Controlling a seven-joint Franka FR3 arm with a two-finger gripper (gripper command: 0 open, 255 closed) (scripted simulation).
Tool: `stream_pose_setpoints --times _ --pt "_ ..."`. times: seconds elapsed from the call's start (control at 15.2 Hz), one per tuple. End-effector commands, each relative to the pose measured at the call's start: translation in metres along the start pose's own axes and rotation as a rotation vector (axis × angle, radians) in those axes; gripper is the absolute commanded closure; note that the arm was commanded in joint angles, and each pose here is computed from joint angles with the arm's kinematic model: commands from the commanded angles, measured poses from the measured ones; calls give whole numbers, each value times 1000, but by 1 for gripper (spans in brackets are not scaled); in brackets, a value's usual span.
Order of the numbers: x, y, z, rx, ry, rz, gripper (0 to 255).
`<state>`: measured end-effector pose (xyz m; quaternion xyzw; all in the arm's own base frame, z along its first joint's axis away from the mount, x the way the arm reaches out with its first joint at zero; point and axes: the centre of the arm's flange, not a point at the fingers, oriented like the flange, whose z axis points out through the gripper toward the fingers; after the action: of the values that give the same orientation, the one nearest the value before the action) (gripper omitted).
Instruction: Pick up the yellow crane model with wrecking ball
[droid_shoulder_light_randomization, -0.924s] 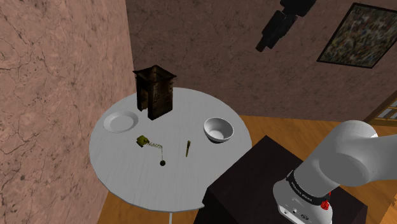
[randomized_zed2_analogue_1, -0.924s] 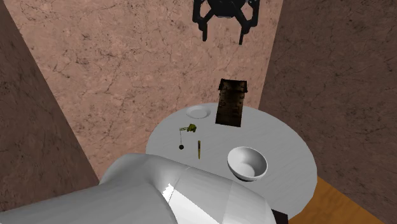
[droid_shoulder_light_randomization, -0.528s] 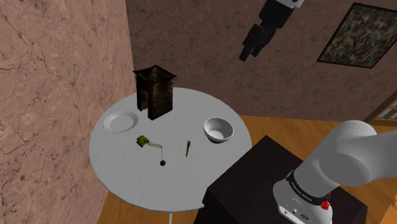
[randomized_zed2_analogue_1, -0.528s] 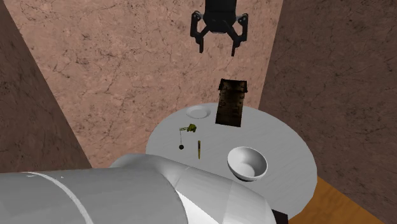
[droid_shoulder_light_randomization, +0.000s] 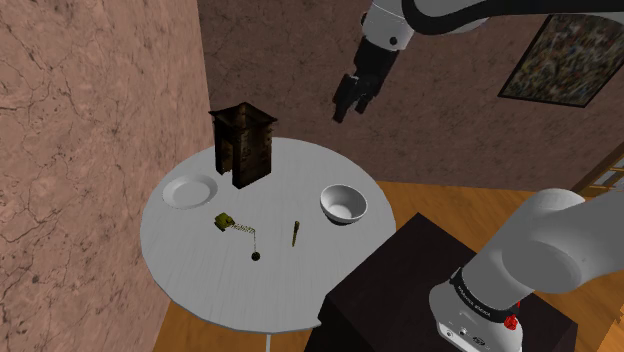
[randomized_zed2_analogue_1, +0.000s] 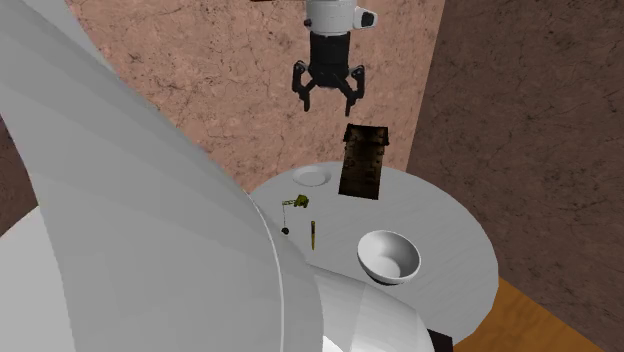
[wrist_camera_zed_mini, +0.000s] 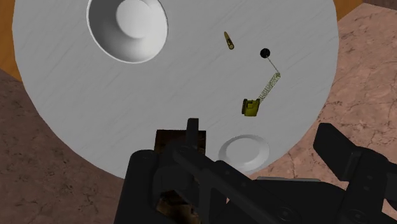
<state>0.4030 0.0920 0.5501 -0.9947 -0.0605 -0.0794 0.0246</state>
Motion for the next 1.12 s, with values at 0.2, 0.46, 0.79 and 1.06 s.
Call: stream_pose_setpoints --times 0.2,0.46,0.79,1.06 --pt "36 -22 56 -4 -38 1 0" --pt "62 -39 101 -8 -68 1 0" --pt "93 -60 160 -13 -107 1 0" --pt "116 -77 207 -17 -137 1 0"
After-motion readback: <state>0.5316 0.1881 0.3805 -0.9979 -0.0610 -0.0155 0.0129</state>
